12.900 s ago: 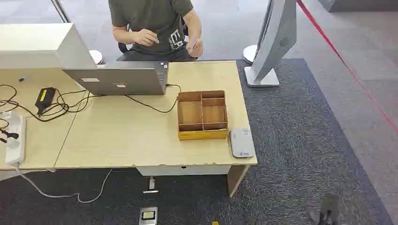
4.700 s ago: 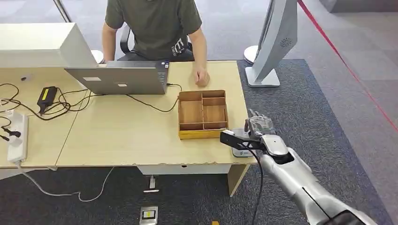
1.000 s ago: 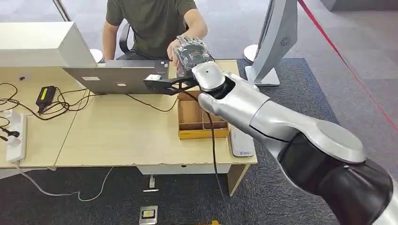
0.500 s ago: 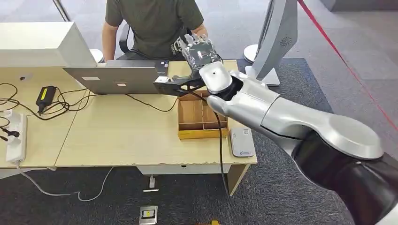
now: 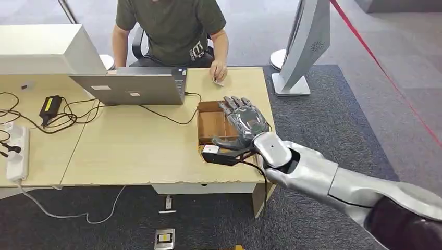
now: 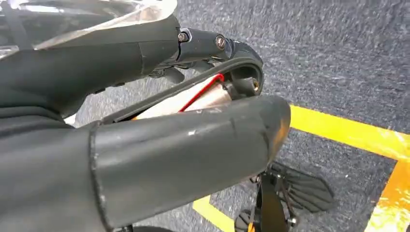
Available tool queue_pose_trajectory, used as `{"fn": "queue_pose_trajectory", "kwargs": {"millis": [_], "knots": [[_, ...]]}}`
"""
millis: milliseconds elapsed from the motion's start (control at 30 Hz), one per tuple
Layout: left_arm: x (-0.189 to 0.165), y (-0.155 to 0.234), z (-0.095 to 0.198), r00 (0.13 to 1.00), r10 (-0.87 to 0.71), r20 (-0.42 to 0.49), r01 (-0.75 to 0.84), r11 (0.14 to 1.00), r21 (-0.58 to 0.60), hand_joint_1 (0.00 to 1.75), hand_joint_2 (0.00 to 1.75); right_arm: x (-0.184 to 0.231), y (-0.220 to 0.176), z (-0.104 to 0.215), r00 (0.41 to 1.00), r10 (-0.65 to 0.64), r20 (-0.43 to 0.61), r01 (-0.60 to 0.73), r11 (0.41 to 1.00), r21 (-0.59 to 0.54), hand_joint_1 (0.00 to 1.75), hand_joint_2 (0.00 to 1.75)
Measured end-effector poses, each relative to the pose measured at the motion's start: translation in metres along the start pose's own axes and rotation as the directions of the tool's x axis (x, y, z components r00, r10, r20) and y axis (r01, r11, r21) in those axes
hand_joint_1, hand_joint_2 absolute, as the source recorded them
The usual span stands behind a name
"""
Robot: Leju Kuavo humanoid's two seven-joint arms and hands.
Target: Pass the card to the sensor for recognition and then transmit it.
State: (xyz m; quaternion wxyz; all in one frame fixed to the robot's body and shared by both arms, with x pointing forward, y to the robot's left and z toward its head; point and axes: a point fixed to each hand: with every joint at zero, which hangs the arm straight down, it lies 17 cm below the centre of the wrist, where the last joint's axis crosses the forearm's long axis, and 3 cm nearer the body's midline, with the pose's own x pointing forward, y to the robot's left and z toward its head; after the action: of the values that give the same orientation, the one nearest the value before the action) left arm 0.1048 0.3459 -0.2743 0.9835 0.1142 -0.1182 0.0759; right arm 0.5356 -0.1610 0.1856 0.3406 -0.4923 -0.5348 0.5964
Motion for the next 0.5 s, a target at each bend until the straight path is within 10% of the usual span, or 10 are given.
{"fn": "queue_pose_trajectory", "kwargs": {"millis": [233,267,500], "knots": [[0.007,0.004,-0.001,0.999,-0.026,0.041,0.025,1.0,0.004,0.0,0.0,-0.01,-0.009,0.049,0.996,-0.085,-0.007,0.085,0.996,-0.007,0.0,0.0],[0.007,0.004,-0.001,0.999,-0.028,0.043,0.028,1.0,0.004,0.0,0.0,-0.013,-0.015,0.054,0.995,-0.101,-0.01,0.101,0.995,-0.022,0.0,1.75],[0.009,0.003,0.0,0.998,-0.04,0.049,0.04,0.999,0.002,0.0,0.0,-0.022,-0.058,0.071,0.989,-0.148,0.004,0.147,0.98,-0.134,0.0,1.75]]}}
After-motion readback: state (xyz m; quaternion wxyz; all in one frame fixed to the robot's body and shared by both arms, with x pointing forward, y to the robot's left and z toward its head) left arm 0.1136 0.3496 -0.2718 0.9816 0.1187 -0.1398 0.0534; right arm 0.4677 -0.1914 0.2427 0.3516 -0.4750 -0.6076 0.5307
